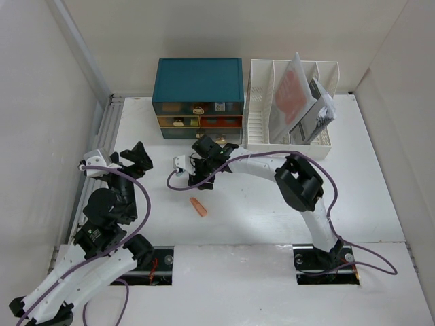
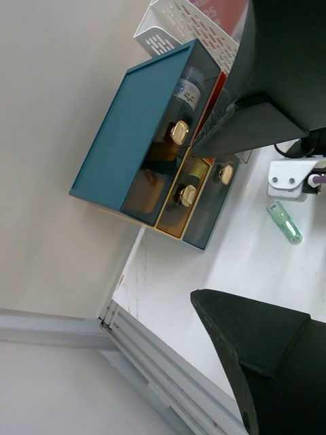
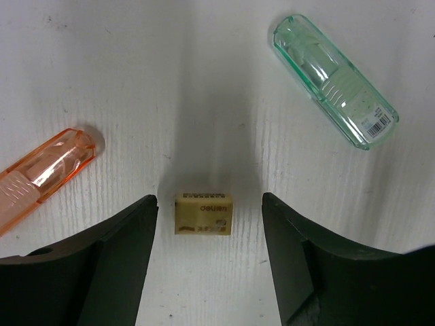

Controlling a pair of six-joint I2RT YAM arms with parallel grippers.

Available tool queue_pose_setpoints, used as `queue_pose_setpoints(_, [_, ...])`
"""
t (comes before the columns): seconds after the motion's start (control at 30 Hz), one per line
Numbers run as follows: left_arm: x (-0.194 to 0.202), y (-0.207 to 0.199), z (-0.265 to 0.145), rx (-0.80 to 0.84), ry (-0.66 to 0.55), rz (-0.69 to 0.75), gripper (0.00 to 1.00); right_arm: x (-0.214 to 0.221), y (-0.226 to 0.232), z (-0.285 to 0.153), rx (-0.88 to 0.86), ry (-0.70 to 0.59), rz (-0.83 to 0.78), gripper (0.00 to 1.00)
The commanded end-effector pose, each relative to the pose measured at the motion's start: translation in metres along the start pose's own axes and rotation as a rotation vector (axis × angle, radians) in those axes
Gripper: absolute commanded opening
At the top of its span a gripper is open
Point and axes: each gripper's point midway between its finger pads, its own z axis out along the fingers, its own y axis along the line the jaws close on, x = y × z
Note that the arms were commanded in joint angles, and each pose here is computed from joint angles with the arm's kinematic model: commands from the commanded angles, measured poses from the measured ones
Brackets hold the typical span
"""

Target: Organize the desk

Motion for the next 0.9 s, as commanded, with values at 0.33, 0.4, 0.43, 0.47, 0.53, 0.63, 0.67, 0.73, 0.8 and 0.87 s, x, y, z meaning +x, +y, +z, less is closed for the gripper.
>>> queue_pose_setpoints(0.33, [-0.012, 0.001, -0.002, 0.007, -0.036, -0.037, 0.76, 0.006, 0.000, 0.013, -0.019, 0.026, -0.018, 0.60])
queue_pose_setpoints(0.4, [-0.012, 0.001, -0.002, 0.007, -0.036, -0.037, 0.76, 0.009, 0.001, 0.016, -0.025, 0.032, -0.015, 0.48])
queue_pose_setpoints(0.43, [-0.012, 0.001, -0.002, 0.007, -0.036, -0.037, 0.76, 0.011, 0.002, 0.015, -0.030, 0.039, -0.012, 0.44])
queue_pose_setpoints(0.47, [-0.012, 0.001, -0.002, 0.007, -0.036, -0.037, 0.76, 0.010, 0.004, 0.016, -0.037, 0.033, -0.012, 0.40])
queue_pose_setpoints(0.53, [-0.012, 0.001, -0.002, 0.007, -0.036, -0.037, 0.76, 0.009, 0.003, 0.014, -0.039, 0.035, -0.020, 0.29])
queue_pose_setpoints(0.63, [-0.012, 0.001, -0.002, 0.007, -0.036, -0.037, 0.76, 0.007, 0.007, 0.012, -0.062, 0.030, -0.016, 0.18])
queue_pose_setpoints(0.67, [-0.012, 0.001, -0.002, 0.007, -0.036, -0.037, 0.76, 0.003, 0.006, 0.009, -0.056, 0.022, -0.019, 0.15])
queue_pose_setpoints(0.73, [-0.012, 0.001, -0.002, 0.007, -0.036, -0.037, 0.76, -0.011, 0.003, -0.002, -0.050, -0.008, -0.029, 0.12])
queue_pose_setpoints(0.8, [-0.009, 0.001, -0.001, 0.006, -0.031, -0.030, 0.76, -0.020, 0.004, -0.013, -0.054, -0.025, -0.033, 0.10])
queue_pose_setpoints(0.87, [-0.009, 0.001, -0.001, 0.006, -0.031, -0.030, 0.76, -0.041, 0.001, -0.032, -0.041, -0.082, -0.053, 0.09])
